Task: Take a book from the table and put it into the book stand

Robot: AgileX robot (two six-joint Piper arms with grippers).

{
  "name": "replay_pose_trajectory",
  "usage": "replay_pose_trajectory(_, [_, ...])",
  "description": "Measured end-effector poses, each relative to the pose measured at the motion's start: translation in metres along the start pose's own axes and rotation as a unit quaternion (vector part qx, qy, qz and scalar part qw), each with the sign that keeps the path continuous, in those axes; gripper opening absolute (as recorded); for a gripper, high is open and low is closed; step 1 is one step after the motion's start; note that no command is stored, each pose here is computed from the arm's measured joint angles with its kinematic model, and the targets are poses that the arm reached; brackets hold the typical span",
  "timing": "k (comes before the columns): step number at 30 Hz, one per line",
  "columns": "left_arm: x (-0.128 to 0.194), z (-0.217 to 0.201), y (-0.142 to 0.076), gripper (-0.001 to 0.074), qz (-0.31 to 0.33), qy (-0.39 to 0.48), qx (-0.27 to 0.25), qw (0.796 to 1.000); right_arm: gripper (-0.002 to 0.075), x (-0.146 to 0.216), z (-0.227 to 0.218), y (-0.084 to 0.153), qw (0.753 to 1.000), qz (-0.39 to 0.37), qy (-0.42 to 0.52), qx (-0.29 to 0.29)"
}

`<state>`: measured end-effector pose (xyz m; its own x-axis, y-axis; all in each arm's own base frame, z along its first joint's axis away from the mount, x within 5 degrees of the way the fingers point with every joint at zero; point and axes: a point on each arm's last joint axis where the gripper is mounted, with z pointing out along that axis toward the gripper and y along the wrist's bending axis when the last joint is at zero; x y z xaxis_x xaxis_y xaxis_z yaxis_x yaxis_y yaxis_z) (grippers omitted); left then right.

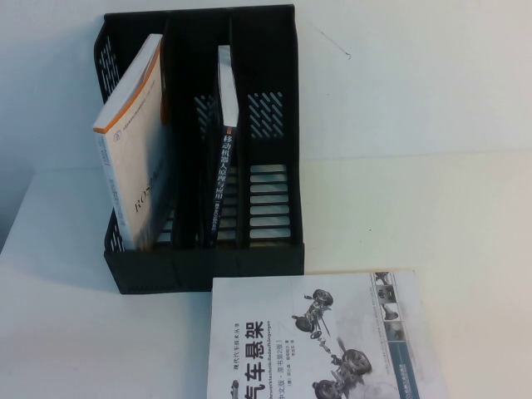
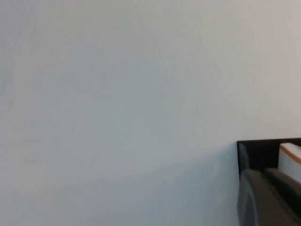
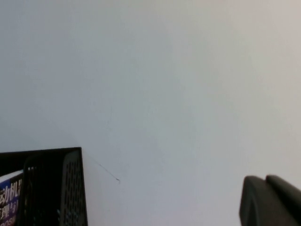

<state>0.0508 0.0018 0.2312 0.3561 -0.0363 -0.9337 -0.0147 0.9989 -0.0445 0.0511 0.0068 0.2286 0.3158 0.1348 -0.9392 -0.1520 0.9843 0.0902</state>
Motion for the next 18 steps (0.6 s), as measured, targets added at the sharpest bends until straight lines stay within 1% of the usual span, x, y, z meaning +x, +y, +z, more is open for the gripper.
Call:
replay_pose_trajectory(4, [-0.004, 0.0, 0.0, -0.0003, 0.0, -0.024, 0.001, 1.0, 0.0003, -0.003, 0.0, 0.0, 1.0, 0.004, -0.017, -0.003])
replay_pose_trajectory(9, [-0.01, -0.001, -0.001, -0.0003, -0.002, -0.055, 0.005, 0.998, 0.0004, -0.003, 0.0, 0.0, 1.0, 0.0, -0.014, -0.002])
replay_pose_trajectory(12, [-0.021, 0.003, -0.003, -0.0003, 0.021, -0.03, 0.012, 0.999, 0.0004, -0.019, 0.003, 0.001, 1.0, -0.001, 0.023, 0.006])
replay_pose_trajectory(15, [-0.051, 0.005, -0.003, -0.0003, 0.012, 0.004, 0.005, 1.0, 0.0004, -0.047, 0.003, 0.003, 0.998, -0.001, 0.065, 0.017])
replay_pose_trajectory(18, [-0.074, 0.004, -0.003, -0.0003, 0.006, 0.075, -0.006, 0.997, 0.0004, -0.072, 0.003, 0.004, 0.992, 0.0, 0.122, 0.028])
